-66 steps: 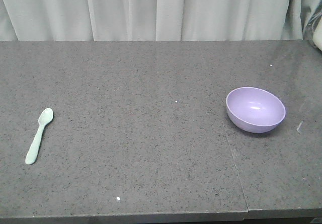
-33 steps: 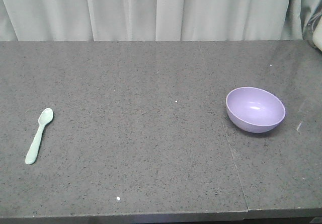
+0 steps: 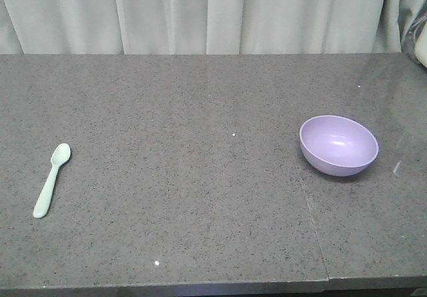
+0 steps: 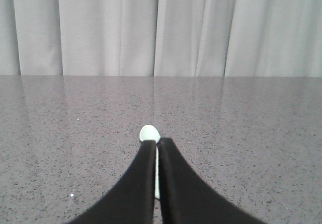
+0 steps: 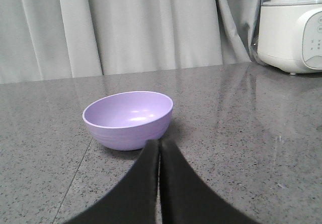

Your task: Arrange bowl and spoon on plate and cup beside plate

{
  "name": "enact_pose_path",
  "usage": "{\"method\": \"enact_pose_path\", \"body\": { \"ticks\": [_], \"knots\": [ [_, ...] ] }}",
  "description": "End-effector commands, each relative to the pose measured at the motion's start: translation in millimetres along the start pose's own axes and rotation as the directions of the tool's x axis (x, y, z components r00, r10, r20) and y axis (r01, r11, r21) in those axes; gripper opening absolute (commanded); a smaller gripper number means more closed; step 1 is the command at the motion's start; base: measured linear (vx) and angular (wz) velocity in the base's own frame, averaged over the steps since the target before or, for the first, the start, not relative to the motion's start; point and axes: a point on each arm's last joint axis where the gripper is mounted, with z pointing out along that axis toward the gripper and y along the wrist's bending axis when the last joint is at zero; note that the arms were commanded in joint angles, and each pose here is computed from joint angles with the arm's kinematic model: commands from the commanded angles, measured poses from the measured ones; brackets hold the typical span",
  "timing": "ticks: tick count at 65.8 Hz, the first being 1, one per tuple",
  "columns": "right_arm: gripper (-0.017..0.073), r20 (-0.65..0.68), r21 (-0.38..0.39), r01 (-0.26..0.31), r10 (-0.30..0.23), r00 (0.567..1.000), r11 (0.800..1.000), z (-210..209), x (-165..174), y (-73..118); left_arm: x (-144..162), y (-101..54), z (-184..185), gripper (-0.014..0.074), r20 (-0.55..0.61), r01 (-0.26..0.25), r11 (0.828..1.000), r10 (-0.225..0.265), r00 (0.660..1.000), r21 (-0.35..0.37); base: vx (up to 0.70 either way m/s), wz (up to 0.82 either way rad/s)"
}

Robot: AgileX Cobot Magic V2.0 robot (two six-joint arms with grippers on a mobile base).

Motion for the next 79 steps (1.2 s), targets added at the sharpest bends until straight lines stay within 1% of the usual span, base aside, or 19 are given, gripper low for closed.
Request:
{"method": "enact_pose_path", "body": {
  "ticks": [1, 79],
  "knots": [
    [-0.0006, 0.07, 0.002, 0.01, -0.01, 0.997, 1.0, -0.4, -2.0, 0.0, 4.1, -0.7, 0.6, -0.0006, 0.039, 0.007, 1.0, -0.007, 0.999, 0.018, 0.0, 0.0],
    [-0.0006, 0.073, 0.002, 0.01, -0.01, 0.997, 1.0, -0.4, -2.2, 0.0, 4.1, -0.7, 0.6, -0.0006, 0.039, 0.007, 1.0, -0.007, 0.999, 0.018, 0.0, 0.0]
  ]
}}
